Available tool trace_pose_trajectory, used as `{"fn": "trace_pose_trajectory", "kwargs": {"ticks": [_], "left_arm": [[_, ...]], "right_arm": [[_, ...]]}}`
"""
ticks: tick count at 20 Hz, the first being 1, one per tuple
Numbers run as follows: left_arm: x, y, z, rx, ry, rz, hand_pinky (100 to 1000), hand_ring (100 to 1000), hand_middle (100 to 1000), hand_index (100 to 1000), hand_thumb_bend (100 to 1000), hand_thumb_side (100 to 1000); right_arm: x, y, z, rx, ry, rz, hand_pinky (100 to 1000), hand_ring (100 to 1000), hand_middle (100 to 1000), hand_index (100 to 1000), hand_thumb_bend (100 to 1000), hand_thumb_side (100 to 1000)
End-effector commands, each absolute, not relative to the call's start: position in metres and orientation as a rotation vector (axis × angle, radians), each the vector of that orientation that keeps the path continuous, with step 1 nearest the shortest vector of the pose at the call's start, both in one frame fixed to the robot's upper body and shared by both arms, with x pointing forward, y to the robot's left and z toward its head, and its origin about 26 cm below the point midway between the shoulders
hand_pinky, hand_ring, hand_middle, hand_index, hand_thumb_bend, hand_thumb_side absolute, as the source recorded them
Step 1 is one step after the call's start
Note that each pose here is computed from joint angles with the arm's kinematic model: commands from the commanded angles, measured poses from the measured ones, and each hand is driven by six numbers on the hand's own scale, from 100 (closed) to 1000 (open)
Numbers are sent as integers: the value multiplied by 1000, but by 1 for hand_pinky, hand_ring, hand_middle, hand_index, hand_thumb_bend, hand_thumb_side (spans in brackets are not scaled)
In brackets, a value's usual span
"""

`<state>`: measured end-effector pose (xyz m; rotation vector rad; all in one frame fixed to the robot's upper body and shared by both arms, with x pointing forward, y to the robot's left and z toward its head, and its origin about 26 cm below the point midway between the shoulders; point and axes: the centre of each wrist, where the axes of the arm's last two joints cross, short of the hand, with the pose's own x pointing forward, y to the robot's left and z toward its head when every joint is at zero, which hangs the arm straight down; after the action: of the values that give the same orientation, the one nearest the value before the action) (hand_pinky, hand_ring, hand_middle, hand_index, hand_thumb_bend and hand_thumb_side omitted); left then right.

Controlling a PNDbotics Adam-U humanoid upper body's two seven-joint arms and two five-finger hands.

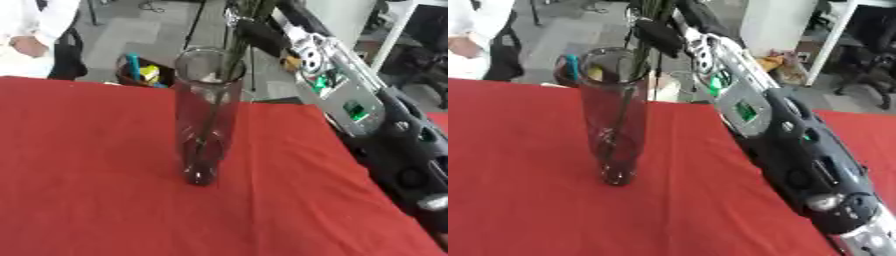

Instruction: Arrange flowers into the vase.

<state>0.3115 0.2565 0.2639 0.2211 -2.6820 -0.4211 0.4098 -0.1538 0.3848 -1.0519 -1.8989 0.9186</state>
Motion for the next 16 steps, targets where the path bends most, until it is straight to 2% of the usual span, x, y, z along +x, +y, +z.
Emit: {"fn": "trace_pose_trajectory", "kwargs": {"ticks": [1,11,13,16], "left_arm": [[307,260,272,242,-2709,-424,744,882,839,871,100,1000],[307,260,273,244,-2710,-423,743,882,840,870,100,1000],[307,260,273,244,-2710,-423,743,882,840,870,100,1000],[307,260,273,246,-2711,-423,743,882,840,870,100,1000]], "right_arm": [[407,-161,389,-1082,-1891,976,757,903,748,829,100,1000],[404,-169,391,-1040,-1813,1162,766,914,782,867,100,1000],[401,-170,394,-1032,-1806,1189,770,919,792,878,164,1000],[396,-172,399,-1025,-1795,1218,771,921,799,887,192,1000]]}}
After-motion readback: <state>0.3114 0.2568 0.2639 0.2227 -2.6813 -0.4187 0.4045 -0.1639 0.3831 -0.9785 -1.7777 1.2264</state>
